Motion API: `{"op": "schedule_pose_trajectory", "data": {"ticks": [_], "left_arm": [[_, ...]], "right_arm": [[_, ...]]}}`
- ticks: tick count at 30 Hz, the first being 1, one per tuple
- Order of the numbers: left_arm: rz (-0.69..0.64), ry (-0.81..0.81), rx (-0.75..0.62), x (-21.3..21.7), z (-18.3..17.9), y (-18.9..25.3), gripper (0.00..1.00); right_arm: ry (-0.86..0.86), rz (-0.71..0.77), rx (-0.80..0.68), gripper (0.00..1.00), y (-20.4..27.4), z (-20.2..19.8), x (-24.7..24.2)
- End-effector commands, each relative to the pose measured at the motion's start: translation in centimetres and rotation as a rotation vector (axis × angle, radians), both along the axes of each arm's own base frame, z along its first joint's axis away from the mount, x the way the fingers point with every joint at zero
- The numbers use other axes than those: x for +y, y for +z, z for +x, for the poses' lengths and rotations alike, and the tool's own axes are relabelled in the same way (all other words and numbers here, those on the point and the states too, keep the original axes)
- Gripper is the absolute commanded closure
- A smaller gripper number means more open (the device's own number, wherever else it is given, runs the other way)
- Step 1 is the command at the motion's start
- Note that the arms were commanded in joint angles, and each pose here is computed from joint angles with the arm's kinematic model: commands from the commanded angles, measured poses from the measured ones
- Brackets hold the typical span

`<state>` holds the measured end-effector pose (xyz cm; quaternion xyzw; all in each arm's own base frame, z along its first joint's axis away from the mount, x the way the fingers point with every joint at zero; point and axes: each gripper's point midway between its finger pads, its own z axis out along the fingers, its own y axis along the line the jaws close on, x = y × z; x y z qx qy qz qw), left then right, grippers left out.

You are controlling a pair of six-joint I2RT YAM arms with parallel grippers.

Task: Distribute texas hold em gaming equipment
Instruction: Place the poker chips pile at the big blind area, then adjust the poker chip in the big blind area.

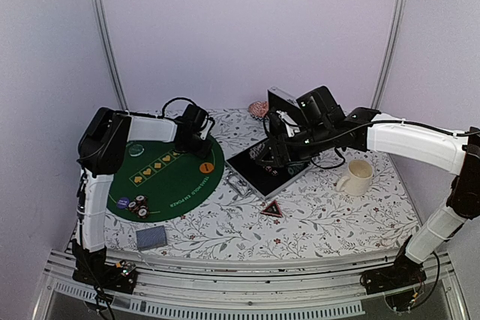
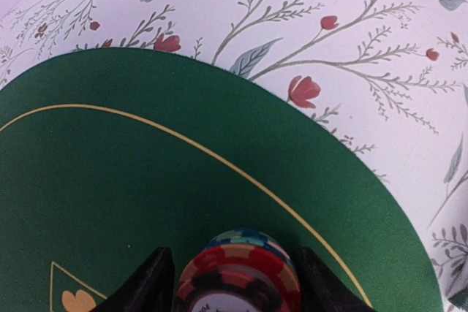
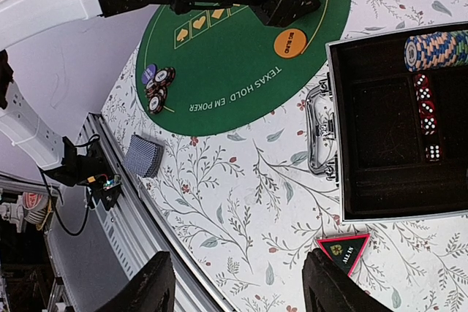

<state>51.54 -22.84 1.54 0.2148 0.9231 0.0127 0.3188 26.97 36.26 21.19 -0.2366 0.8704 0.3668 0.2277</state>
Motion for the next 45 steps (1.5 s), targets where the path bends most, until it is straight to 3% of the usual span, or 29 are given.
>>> {"op": "schedule_pose_trajectory", "data": {"ticks": [1,7,12,18,33,35,40,45], "left_arm": [[0.070,-0.002,0.084,1.4,-1.3,-3.8,0.42],[0.040,-0.028,0.075,0.8,-1.3,-3.0,0.37],[0.001,-0.057,0.029,0.0,-0.9,-0.7,0.18],[-0.037,-0.079,-0.061,-0.9,0.1,3.7,0.04],[-0.122,-0.106,-0.187,-1.2,-0.8,13.7,0.02],[-0.098,-0.051,-0.173,0.1,-0.8,13.6,0.06],[-0.040,0.087,-0.134,3.8,-0.9,11.5,0.38],[-0.028,0.200,-0.100,7.4,-0.9,9.5,0.47]], "right_arm": [[-0.003,0.006,-0.036,0.39,1.4,0.0,-0.3],[-0.005,0.004,-0.042,0.39,1.7,0.0,-0.4],[-0.003,0.002,-0.038,0.38,1.6,0.1,-0.3],[0.001,0.002,-0.036,0.37,1.7,0.0,-0.3],[-0.013,0.006,-0.051,0.35,2.4,-0.1,-0.7],[-0.015,0.004,-0.051,0.35,2.3,-0.1,-0.8],[-0.020,-0.003,-0.045,0.35,2.0,-0.2,-1.0],[-0.019,-0.006,-0.049,0.35,1.9,-0.3,-1.1]]}}
